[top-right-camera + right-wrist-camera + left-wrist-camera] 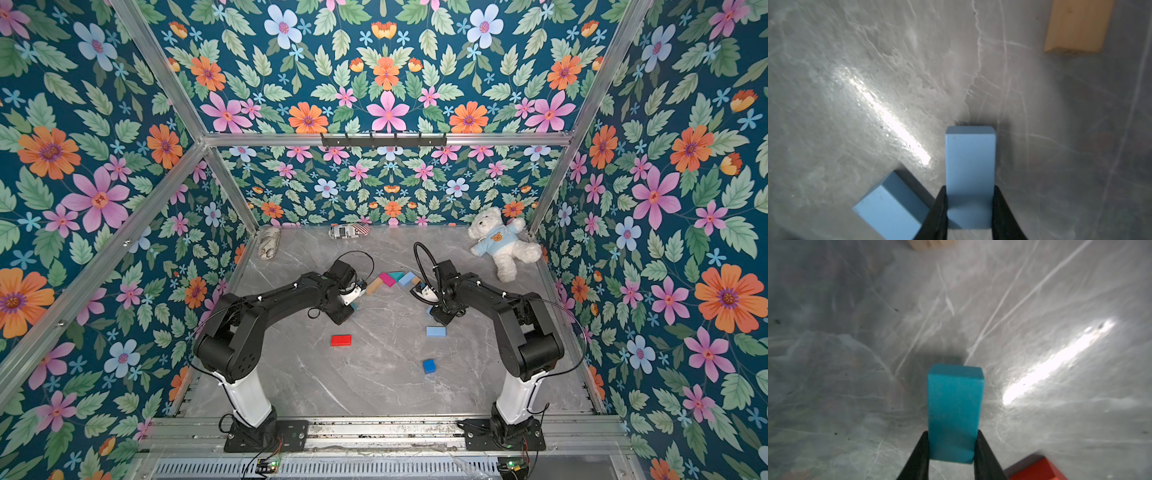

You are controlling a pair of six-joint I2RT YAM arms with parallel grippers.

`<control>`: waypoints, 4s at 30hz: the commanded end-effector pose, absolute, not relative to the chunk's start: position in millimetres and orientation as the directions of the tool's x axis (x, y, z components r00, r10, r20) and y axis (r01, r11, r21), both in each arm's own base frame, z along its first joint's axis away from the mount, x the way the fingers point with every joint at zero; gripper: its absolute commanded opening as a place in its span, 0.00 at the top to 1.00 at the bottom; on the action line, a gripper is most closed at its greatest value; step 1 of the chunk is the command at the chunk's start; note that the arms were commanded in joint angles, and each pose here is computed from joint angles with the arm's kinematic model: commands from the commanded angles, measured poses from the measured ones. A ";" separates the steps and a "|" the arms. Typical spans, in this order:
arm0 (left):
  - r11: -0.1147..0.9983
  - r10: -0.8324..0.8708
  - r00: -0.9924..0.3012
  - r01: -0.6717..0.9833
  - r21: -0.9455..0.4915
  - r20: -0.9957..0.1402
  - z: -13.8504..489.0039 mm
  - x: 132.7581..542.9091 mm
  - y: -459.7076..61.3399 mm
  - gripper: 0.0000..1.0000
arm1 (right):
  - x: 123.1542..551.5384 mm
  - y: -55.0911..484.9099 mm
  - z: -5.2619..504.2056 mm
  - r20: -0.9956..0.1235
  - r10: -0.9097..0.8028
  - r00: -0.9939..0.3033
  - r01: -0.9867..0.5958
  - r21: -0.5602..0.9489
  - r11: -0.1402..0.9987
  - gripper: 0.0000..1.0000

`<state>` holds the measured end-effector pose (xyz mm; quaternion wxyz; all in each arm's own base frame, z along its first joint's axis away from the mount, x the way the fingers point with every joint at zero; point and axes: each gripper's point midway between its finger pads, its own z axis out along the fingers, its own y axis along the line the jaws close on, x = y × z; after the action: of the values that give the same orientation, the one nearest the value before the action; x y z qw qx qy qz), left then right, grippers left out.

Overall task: Assemble a heart with building blocks
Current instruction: Pick up the building block from the center of the board, then assemble the building block at the center of the board.

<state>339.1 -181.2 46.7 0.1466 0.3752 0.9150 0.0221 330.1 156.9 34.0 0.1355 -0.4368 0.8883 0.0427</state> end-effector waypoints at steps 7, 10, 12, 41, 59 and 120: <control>0.943 0.210 -0.910 0.285 -0.170 -0.357 74.5 337.2 -226.6 0.71 | 343.8 147.8 66.8 -0.376 -0.627 -0.682 -0.663 -0.043 0.748 1.00; 0.957 0.025 -0.937 0.123 -0.263 -0.347 76.6 337.9 -250.4 0.66 | 359.8 144.6 87.1 -0.461 -0.510 -0.726 -0.556 -0.042 0.830 1.00; 0.941 -0.122 -0.939 -0.006 -0.339 -0.321 72.2 337.8 -268.3 0.68 | 372.2 140.2 96.1 -0.487 -0.385 -0.784 -0.447 0.012 0.894 1.00; 0.791 -0.611 -0.761 -0.600 -0.118 -0.220 3.3 352.0 -288.7 0.78 | 372.0 143.9 100.7 -0.454 -0.194 -0.870 -0.318 0.215 0.923 1.00; 0.742 -0.662 -0.721 -0.670 -0.035 -0.205 5.9 336.5 -287.5 0.78 | 373.6 156.1 91.5 -0.408 -0.218 -0.887 -0.345 0.270 0.899 1.00; 0.697 -0.712 -0.674 -0.712 -0.080 -0.197 -5.7 364.6 -303.6 0.50 | 360.5 155.6 85.3 -0.406 -0.234 -0.884 -0.364 0.279 0.889 1.00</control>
<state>375.2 -305.3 14.2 0.1399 -0.3911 0.9096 -0.0110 359.6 152.0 81.4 0.1767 -0.1484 0.9583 0.1686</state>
